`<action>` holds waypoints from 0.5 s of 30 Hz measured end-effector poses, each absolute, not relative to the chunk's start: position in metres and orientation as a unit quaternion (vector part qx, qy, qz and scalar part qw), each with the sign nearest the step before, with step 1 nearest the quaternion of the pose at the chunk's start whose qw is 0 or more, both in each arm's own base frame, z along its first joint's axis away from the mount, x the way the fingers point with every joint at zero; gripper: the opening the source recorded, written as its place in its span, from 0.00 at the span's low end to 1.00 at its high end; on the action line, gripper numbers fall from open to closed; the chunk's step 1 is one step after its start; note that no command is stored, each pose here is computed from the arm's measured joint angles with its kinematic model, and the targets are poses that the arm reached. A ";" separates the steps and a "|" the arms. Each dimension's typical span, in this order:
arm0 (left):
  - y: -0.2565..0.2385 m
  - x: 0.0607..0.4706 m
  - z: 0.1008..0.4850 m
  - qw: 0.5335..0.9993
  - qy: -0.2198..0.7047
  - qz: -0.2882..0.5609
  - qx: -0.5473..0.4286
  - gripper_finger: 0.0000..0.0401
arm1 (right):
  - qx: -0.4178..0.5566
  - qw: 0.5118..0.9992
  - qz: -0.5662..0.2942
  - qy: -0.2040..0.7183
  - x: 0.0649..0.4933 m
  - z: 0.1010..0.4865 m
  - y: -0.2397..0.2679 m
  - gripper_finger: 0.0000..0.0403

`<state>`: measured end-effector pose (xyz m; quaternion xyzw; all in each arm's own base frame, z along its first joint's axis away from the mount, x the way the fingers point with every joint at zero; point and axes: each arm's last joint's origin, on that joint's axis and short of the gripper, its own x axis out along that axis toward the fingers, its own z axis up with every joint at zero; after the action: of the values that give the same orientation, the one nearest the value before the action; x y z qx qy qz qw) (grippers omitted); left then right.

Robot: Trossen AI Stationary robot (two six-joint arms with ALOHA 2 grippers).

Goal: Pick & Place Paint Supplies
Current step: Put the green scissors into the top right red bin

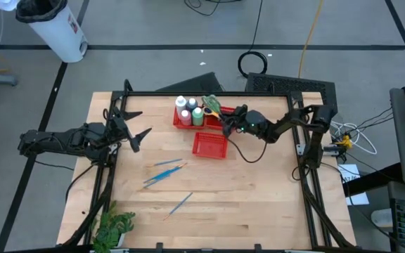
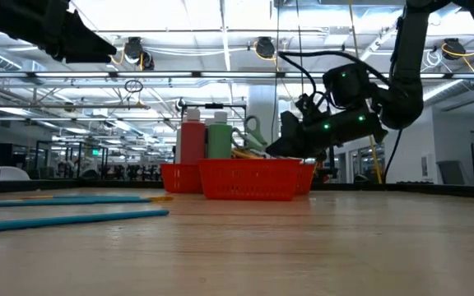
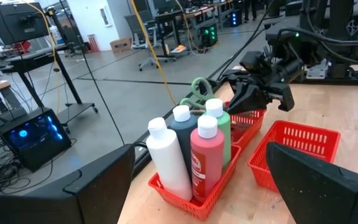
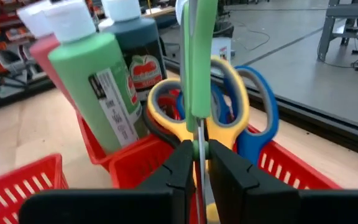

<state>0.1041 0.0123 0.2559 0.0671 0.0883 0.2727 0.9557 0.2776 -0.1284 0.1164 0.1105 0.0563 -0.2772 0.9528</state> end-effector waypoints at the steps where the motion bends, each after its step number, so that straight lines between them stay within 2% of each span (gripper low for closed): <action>1: 0.012 0.104 0.256 0.956 0.089 0.273 0.068 0.91 | 0.103 0.953 -0.277 0.062 0.277 0.116 -0.128 0.08; 9: 0.012 0.104 0.255 0.955 0.093 0.272 0.069 0.91 | 0.081 0.953 -0.276 0.095 0.276 0.111 -0.128 0.11; 15: 0.012 0.104 0.255 0.955 0.093 0.273 0.067 0.91 | 0.052 0.955 -0.273 0.103 0.276 0.112 -0.127 0.19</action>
<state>0.1039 0.0123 0.2550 0.0673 0.0926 0.2726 0.9553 0.2762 -0.1266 0.1123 0.0522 0.1030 -0.2726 0.9552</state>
